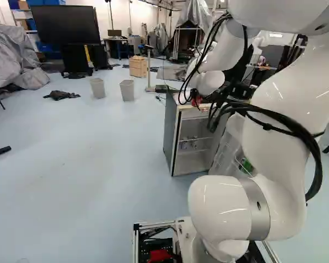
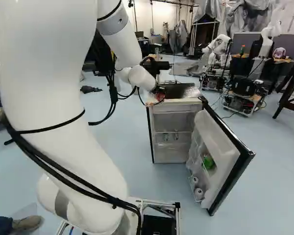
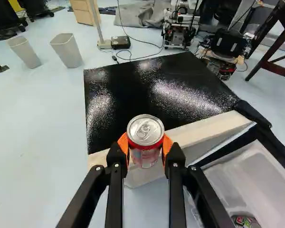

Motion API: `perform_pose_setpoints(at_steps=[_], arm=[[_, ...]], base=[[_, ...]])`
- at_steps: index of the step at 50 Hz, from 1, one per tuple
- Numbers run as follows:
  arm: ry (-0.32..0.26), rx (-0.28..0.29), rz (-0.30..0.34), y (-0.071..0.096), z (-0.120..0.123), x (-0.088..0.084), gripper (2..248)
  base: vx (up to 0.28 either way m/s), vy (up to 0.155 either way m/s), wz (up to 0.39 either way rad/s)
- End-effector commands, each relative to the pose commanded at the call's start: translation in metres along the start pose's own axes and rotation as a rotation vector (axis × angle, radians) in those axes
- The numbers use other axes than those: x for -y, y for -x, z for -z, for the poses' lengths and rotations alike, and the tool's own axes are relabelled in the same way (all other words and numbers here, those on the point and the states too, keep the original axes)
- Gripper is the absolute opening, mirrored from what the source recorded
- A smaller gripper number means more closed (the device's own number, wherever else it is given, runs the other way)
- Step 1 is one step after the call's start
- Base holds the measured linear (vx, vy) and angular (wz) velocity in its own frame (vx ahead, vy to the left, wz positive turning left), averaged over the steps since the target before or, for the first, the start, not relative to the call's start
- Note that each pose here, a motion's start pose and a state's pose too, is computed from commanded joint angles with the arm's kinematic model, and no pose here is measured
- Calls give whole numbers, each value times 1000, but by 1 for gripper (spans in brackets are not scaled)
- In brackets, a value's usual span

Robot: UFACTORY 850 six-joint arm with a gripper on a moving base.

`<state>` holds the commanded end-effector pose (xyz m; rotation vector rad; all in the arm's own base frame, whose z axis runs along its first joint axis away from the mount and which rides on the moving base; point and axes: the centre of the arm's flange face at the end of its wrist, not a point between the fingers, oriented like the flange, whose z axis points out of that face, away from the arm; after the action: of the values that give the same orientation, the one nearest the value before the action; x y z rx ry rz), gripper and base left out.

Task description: Grab a drink from the fridge

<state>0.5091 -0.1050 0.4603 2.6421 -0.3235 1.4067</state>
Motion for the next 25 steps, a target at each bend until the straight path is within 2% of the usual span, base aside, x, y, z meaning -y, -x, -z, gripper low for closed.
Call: perform_pose_setpoints(at_steps=[25], arm=[[-8,-11,5,-18,-29,7,90]], base=[[0,0,0]])
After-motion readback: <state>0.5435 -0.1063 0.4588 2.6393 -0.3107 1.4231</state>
